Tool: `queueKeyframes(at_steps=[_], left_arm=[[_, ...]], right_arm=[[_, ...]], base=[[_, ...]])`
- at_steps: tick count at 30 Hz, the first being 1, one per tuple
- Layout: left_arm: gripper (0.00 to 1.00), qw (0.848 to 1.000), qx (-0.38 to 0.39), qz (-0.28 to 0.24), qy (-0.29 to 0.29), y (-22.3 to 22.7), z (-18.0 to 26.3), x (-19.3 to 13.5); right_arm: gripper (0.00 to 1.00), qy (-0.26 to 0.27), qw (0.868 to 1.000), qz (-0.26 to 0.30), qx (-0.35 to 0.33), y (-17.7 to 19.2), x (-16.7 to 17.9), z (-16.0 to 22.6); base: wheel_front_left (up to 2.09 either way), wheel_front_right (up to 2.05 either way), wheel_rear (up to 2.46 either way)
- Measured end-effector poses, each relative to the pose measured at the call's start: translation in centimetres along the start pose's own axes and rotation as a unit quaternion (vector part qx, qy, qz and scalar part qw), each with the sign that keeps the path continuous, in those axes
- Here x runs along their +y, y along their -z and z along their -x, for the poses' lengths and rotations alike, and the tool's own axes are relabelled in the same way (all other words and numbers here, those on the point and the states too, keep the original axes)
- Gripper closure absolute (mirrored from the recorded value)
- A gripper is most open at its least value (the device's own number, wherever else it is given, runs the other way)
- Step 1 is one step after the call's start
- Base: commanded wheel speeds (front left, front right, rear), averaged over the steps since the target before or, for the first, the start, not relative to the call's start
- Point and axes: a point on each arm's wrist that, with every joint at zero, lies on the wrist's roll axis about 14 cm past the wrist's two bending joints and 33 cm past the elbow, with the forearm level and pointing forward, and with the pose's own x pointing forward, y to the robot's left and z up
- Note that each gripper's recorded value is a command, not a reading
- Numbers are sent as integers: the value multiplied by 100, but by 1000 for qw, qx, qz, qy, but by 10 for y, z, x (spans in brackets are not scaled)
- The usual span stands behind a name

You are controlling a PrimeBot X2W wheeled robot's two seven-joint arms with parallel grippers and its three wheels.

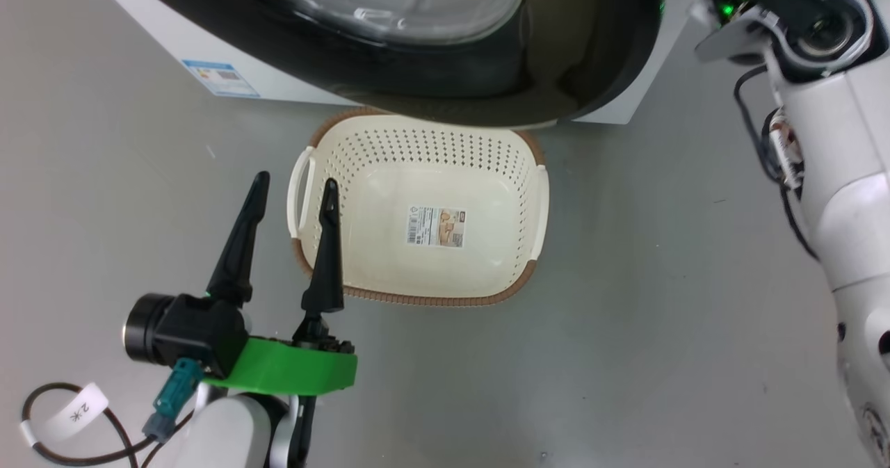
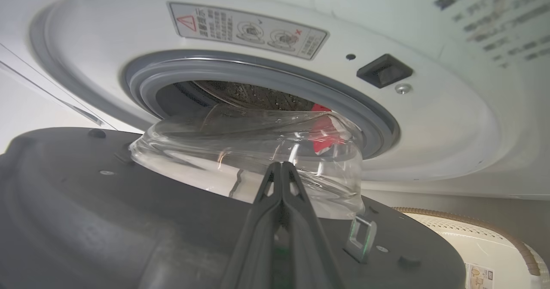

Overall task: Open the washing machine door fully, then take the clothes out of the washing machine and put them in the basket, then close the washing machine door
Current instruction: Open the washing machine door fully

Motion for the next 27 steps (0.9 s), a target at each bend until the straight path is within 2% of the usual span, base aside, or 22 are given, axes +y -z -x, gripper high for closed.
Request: queueKeyframes(at_steps=[16,27], left_arm=[[0,1000,-16,8,7,-14,6,-7],[0,999,-31,9,6,-30,23,-7]], right_arm=[[100,-19,1000,-17,15,27,6,34],[100,-29,998,-24,45,62,16,55]], base=[[0,0,0],[0,0,0]])
